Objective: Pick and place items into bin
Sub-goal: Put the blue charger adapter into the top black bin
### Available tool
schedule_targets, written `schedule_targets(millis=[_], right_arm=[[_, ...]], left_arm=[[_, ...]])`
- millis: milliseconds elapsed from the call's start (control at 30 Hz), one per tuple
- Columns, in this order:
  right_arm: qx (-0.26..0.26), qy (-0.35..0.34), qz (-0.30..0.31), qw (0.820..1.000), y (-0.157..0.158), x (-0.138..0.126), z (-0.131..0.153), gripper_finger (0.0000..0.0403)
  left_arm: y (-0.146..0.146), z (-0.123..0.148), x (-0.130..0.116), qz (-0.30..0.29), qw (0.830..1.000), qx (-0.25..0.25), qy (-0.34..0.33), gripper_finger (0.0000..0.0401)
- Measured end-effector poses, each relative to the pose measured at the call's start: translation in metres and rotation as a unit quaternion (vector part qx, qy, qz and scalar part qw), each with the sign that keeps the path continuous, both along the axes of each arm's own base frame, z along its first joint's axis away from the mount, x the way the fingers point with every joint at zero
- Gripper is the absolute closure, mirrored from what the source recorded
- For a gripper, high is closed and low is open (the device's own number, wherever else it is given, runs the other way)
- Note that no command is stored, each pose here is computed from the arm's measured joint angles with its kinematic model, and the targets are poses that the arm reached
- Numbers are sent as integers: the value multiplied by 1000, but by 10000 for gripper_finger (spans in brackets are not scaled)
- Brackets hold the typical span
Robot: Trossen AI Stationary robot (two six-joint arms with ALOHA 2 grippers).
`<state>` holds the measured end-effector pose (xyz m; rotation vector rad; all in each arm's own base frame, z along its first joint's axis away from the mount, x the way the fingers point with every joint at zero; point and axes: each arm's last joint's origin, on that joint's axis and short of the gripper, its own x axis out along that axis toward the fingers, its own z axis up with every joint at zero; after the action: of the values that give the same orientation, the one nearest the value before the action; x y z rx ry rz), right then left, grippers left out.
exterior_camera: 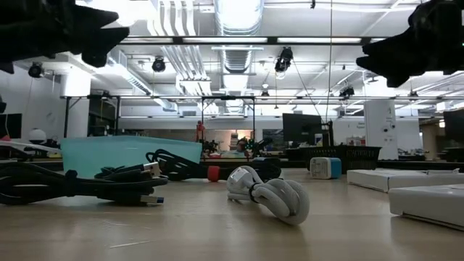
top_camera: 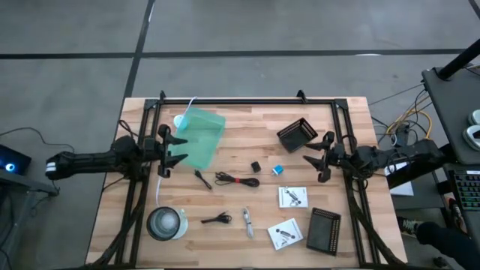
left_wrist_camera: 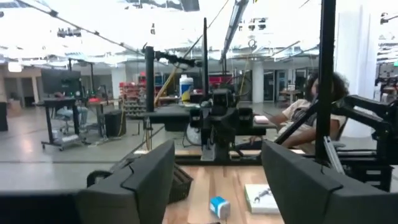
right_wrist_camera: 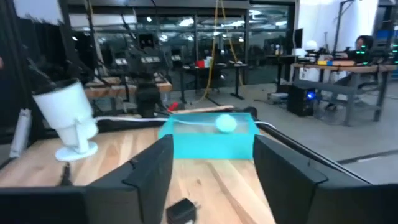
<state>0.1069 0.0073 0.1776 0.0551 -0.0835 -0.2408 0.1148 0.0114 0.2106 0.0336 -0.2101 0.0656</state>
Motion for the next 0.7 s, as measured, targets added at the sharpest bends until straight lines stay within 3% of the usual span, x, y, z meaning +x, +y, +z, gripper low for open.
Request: schedule_targets(millis=[133, 300, 500, 700], right_arm=[[-2, 25, -3, 1000, 0, 5, 6, 167], [-52, 66, -3, 996, 2, 17, 23, 164], [-101, 172, 0, 980, 5, 36, 27, 172], [-118, 219, 4, 969, 8, 55, 29, 174]], left_arm=[[1, 9, 7, 5, 999, 22, -44, 173], [2, 15, 14, 16, 993, 59, -96, 173], [3, 6, 28, 20, 995, 78, -64, 173], [5, -6, 41, 18, 996, 75, -34, 173]])
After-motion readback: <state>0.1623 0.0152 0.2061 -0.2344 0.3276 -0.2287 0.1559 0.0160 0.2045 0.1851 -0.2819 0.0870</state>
